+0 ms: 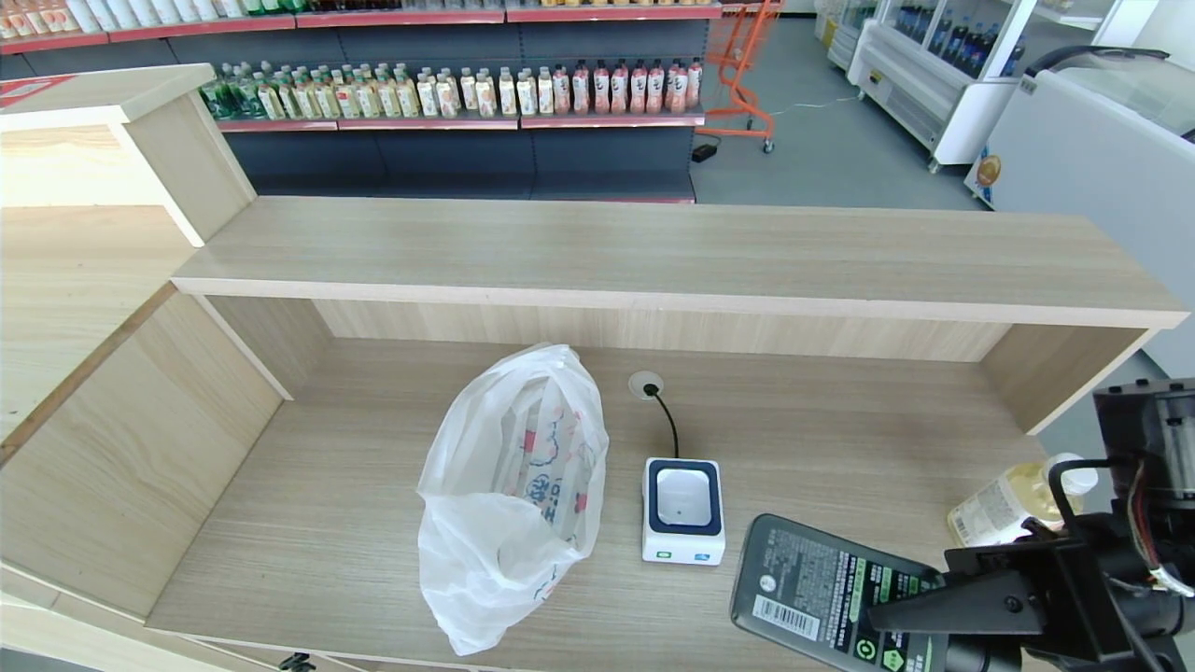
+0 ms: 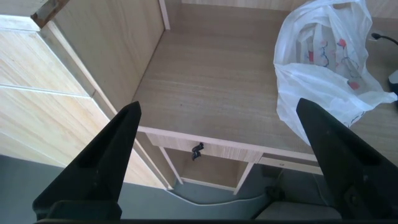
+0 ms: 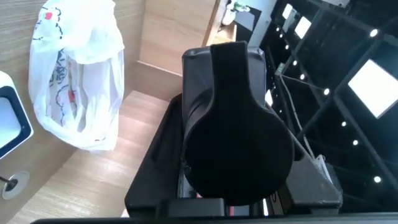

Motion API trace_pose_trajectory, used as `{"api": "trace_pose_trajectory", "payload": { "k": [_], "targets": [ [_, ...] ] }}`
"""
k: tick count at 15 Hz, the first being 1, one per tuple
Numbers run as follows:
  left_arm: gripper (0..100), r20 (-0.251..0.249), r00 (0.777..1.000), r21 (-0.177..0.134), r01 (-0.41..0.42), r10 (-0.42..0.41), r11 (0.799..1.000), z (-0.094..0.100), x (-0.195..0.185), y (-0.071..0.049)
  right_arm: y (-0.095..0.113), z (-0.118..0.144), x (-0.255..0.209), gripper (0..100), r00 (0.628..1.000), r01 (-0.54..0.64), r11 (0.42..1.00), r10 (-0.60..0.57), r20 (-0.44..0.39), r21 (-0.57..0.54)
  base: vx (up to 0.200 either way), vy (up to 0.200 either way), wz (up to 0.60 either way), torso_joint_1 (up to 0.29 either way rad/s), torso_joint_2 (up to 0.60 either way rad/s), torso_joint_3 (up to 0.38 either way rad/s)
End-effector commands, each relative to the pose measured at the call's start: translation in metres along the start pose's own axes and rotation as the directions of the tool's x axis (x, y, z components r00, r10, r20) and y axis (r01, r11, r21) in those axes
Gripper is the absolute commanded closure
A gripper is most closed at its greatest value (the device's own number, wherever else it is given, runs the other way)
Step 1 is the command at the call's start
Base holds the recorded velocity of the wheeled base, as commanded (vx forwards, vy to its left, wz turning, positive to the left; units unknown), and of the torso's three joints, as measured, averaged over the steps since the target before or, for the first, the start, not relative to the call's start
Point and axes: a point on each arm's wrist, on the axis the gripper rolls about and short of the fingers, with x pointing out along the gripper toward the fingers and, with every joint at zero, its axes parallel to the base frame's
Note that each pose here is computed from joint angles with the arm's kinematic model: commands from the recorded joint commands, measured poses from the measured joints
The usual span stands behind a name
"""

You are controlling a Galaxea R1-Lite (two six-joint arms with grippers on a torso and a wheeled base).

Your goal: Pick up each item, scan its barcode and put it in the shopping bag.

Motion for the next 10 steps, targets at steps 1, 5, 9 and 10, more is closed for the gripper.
{"api": "trace_pose_trajectory", "payload": {
  "k": [1,5,9,10],
  "targets": [
    [0,0.000,1.000,0.000,0.000,0.000,1.000,0.0000,0.0000,0.0000,0.0032,-0.0010,0.0047,100,1.000,0.009,0.998,-0.008,0.018,-0.059,0.000,0.000,0.00,0.000,0.00,0.000],
    [0,0.000,1.000,0.000,0.000,0.000,1.000,0.0000,0.0000,0.0000,0.0011,-0.0059,0.0046,100,1.000,0.014,0.997,-0.013,0.013,-0.071,0.000,0.000,0.00,0.000,0.00,0.000],
    [0,0.000,1.000,0.000,0.000,0.000,1.000,0.0000,0.0000,0.0000,0.0008,-0.0058,0.0049,100,1.000,0.019,0.998,-0.018,0.016,-0.062,0.000,0.000,0.00,0.000,0.00,0.000],
    [0,0.000,1.000,0.000,0.000,0.000,1.000,0.0000,0.0000,0.0000,0.0009,-0.0054,0.0049,100,1.000,0.025,0.998,-0.023,0.018,-0.064,0.000,0.000,0.00,0.000,0.00,0.000]
  ]
}}
